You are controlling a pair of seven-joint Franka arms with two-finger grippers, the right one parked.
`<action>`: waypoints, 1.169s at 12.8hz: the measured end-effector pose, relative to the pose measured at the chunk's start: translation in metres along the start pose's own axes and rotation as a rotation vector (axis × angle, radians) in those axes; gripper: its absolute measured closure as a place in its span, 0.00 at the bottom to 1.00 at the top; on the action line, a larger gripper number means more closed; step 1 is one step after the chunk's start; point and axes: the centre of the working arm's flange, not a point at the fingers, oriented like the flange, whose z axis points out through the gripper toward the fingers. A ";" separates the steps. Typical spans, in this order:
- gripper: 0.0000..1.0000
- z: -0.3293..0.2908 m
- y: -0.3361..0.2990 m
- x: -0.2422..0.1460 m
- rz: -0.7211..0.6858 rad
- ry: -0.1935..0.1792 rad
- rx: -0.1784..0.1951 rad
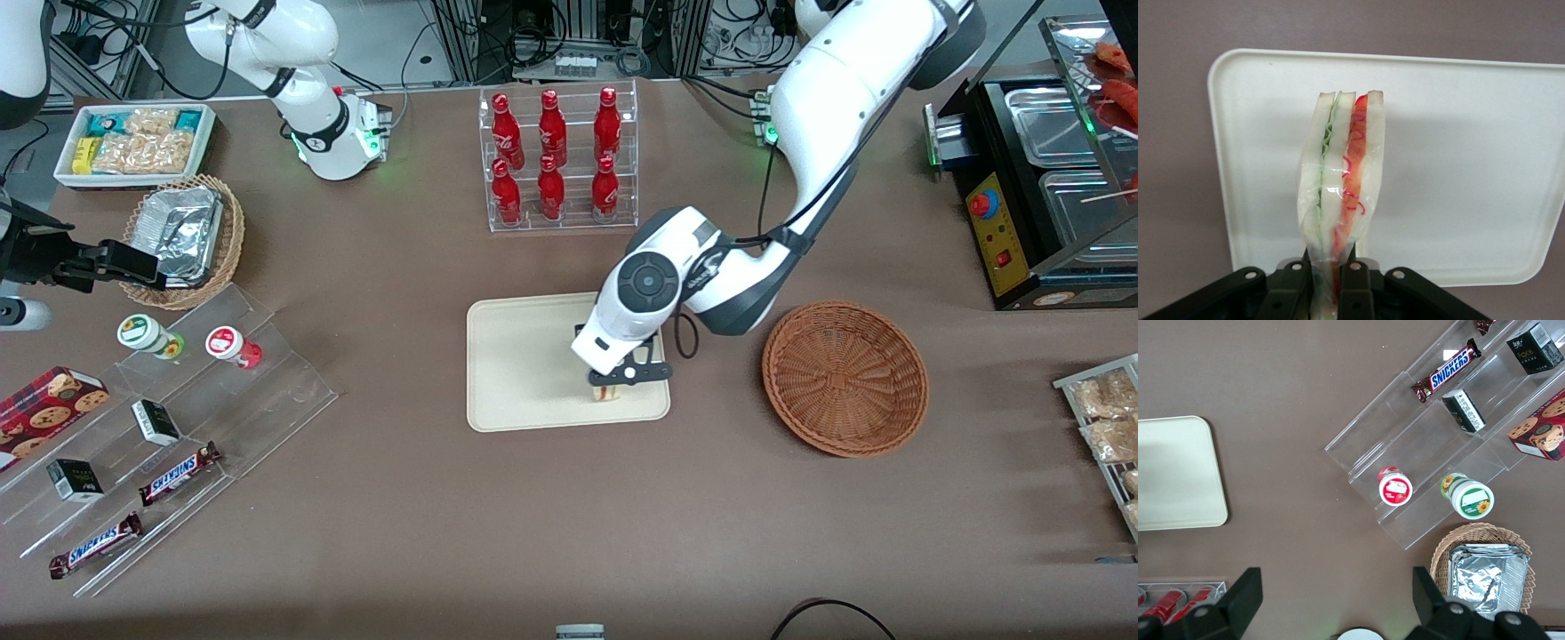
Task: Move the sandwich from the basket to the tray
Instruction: 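Lower the sandwich onto the tray and open the left gripper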
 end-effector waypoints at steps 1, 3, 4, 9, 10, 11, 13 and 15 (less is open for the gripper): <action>0.85 0.005 0.006 -0.001 0.002 -0.004 -0.002; 0.85 0.014 0.013 -0.003 -0.006 -0.003 0.006; 0.85 0.019 0.015 -0.002 -0.016 0.006 0.015; 0.85 0.051 0.029 -0.008 -0.032 0.012 0.055; 0.85 0.054 0.031 -0.009 -0.036 0.010 0.056; 0.85 0.054 0.032 -0.010 -0.042 0.010 0.056; 0.85 0.053 0.032 -0.008 -0.052 0.012 0.052; 0.85 0.052 0.033 -0.007 -0.063 0.015 0.049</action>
